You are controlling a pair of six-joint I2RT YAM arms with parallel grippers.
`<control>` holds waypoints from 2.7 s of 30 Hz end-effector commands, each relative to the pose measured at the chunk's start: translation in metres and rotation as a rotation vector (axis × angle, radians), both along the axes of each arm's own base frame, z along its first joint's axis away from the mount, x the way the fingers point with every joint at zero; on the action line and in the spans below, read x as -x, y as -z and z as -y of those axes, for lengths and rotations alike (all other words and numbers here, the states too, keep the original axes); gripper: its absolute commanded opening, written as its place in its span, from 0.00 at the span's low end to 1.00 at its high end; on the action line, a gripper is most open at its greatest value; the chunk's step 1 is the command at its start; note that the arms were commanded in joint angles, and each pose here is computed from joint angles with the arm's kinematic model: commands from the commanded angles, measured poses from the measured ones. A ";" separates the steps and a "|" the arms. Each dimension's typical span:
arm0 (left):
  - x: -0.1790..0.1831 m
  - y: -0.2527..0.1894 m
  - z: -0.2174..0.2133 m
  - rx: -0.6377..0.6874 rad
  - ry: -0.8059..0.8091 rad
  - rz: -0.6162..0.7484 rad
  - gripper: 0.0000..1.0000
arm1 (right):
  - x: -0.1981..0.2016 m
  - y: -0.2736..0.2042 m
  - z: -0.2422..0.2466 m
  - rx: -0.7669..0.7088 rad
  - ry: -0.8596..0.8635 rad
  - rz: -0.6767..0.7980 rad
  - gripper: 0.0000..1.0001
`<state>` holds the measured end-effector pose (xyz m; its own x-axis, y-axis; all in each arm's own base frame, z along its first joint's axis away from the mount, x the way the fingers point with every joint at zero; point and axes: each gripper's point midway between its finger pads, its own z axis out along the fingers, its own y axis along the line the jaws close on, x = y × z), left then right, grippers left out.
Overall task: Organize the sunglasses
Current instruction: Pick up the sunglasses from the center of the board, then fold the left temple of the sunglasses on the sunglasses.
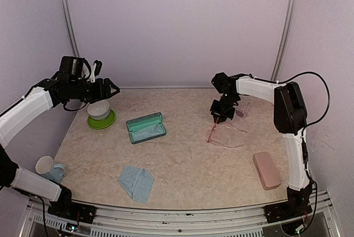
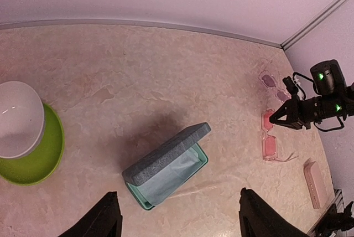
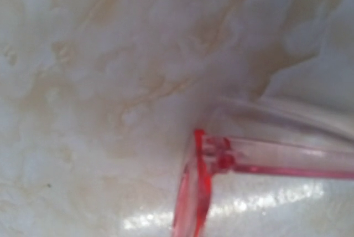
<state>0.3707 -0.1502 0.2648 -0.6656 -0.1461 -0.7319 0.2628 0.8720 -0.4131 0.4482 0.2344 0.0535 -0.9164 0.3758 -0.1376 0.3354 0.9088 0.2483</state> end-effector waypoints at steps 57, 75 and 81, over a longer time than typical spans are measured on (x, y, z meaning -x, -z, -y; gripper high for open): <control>0.019 -0.052 0.107 0.270 0.345 -0.090 0.53 | 0.149 -0.225 -0.246 0.175 -1.422 1.259 0.00; 0.053 -0.050 0.136 0.292 0.547 -0.066 0.50 | 0.191 -0.237 -0.245 0.084 -1.534 1.401 0.00; 0.052 -0.038 0.138 0.262 0.542 -0.094 0.51 | 0.194 -0.241 -0.247 0.083 -1.547 1.425 0.00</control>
<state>0.3197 -0.2842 0.3072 -0.7690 0.0363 -0.6382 0.5681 0.4963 -0.6565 0.2656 0.4803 0.2657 0.2637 -0.5141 -0.8162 -0.8789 0.2208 -0.4229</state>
